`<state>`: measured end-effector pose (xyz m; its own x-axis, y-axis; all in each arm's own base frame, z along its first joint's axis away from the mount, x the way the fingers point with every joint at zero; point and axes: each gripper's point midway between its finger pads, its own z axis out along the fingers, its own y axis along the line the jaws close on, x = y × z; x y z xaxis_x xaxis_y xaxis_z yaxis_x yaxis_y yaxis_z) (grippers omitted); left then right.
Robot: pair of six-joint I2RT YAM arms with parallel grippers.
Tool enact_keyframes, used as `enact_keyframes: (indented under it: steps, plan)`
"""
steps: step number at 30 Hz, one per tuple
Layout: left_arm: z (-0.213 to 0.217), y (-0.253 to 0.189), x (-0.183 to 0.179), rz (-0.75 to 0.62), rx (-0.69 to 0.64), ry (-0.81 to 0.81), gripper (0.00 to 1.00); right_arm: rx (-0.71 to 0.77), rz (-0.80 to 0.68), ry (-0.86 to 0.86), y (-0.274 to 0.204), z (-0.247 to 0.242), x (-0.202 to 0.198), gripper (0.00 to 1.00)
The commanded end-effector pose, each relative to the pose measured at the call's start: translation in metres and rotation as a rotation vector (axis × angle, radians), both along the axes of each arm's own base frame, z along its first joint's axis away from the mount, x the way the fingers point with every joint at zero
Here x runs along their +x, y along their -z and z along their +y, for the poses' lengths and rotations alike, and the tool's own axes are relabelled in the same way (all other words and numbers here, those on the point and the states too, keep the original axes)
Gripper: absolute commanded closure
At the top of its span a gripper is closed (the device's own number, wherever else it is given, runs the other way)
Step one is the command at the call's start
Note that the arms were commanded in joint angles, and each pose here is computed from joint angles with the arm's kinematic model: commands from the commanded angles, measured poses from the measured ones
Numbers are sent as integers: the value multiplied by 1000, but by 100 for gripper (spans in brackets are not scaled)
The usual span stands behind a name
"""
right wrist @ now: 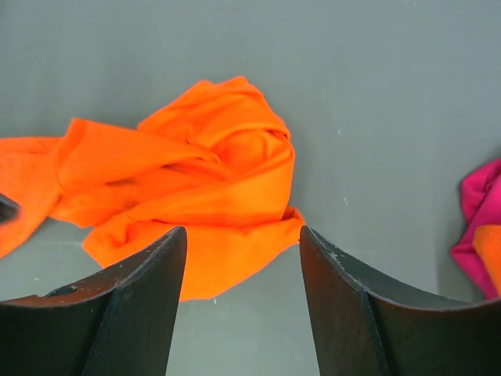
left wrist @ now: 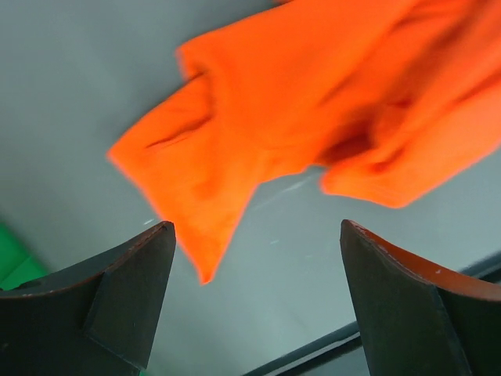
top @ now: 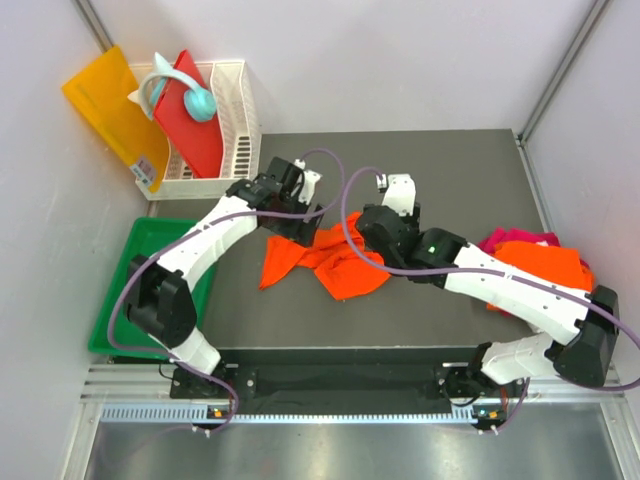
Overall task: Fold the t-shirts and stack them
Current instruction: Flatten out the tshirt
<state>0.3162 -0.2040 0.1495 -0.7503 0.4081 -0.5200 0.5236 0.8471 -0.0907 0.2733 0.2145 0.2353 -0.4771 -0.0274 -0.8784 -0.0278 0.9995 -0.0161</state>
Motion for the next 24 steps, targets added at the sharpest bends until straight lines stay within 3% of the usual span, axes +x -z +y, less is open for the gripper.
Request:
enact_keyframes:
  steps: [1, 5, 12, 24]
  plan:
    - [40, 6, 2, 52, 139, -45, 10, 54, 12, 28, 6, -1, -4, 41]
    - [64, 21, 11, 103, 126, -131, 12, 53, 24, 32, 15, -1, -6, 41]
    - [59, 52, 16, 219, 94, -161, 21, 52, 36, 33, 19, 3, -8, 42]
    - [57, 69, 44, 183, 98, -177, 37, 47, 55, 42, 27, -1, -15, 43]
